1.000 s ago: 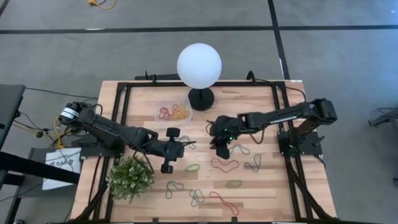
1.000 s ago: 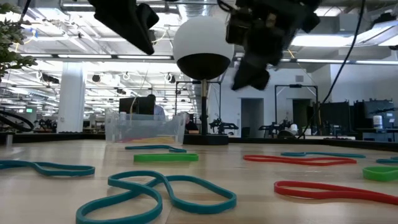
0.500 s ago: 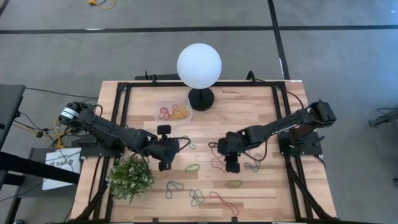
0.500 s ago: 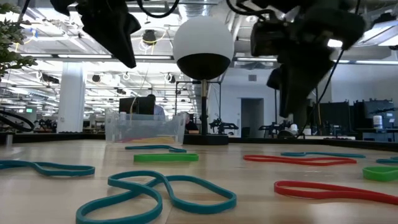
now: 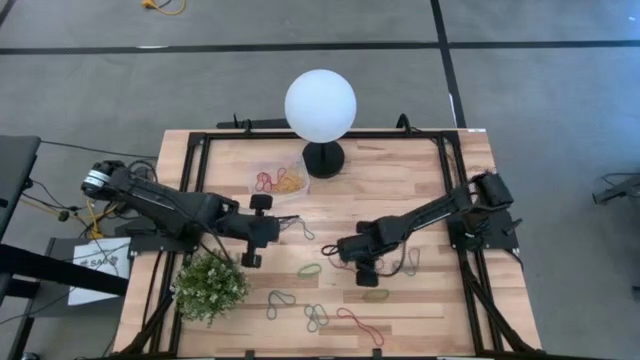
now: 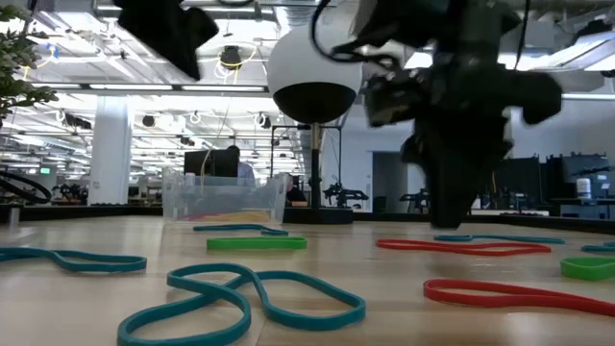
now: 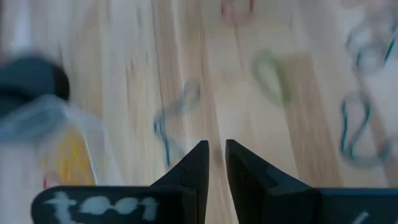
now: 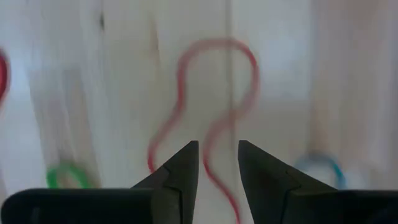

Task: Pick and place items into bin
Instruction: Put the red rubber band into the transparent bin

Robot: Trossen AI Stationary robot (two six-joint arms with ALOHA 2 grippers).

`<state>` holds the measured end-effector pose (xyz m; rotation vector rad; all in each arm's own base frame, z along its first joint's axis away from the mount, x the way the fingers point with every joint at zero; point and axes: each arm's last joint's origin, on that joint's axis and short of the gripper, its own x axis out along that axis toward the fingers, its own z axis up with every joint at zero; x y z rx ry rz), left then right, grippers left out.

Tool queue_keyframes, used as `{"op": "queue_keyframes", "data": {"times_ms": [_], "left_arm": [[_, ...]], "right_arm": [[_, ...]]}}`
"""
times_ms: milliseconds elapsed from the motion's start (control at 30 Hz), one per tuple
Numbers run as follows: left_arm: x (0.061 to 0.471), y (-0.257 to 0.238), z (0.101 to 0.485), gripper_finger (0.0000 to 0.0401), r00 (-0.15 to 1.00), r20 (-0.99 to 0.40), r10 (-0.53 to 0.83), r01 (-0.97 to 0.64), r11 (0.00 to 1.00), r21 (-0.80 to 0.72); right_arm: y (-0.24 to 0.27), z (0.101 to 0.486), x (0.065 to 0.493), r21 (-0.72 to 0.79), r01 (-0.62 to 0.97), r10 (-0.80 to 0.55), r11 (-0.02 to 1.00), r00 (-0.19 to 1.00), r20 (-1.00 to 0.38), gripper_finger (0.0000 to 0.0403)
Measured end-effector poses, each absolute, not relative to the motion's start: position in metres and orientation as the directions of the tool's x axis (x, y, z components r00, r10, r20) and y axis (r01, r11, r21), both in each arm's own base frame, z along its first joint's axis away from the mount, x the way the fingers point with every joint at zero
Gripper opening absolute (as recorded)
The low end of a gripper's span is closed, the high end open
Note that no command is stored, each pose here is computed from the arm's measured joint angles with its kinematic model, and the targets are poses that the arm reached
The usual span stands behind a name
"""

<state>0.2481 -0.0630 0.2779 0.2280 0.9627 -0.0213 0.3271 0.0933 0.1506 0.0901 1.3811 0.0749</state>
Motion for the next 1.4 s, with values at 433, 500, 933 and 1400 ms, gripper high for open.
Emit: {"op": "queue_keyframes", "data": {"times_ms": [433, 500, 933, 1400], "left_arm": [[0.226, -0.031, 0.229, 0.0046, 0.745, -0.667, -0.025, 0.091, 0.994, 0.065], [0.225, -0.028, 0.225, 0.0046, 0.772, -0.635, -0.040, 0.097, 0.994, 0.055], [0.222, -0.023, 0.226, 0.0046, 0.807, -0.586, -0.072, 0.129, 0.990, 0.056], [0.221, -0.021, 0.225, 0.0046, 0.807, -0.590, 0.006, 0.068, 0.992, 0.103]], "right_arm": [[0.095, 0.138, 0.333, 0.059, 0.010, 0.058, 0.998, 0.124, -0.991, 0.0107], [0.095, 0.138, 0.333, 0.041, 0.010, 0.039, 0.999, 0.132, -0.991, 0.0106], [0.099, 0.134, 0.334, 0.057, -0.011, 0.058, 0.998, 0.130, -0.990, 0.0007], [0.055, 0.260, 0.362, -0.374, 0.028, -0.328, 0.927, 0.542, -0.773, 0.0001]]}}
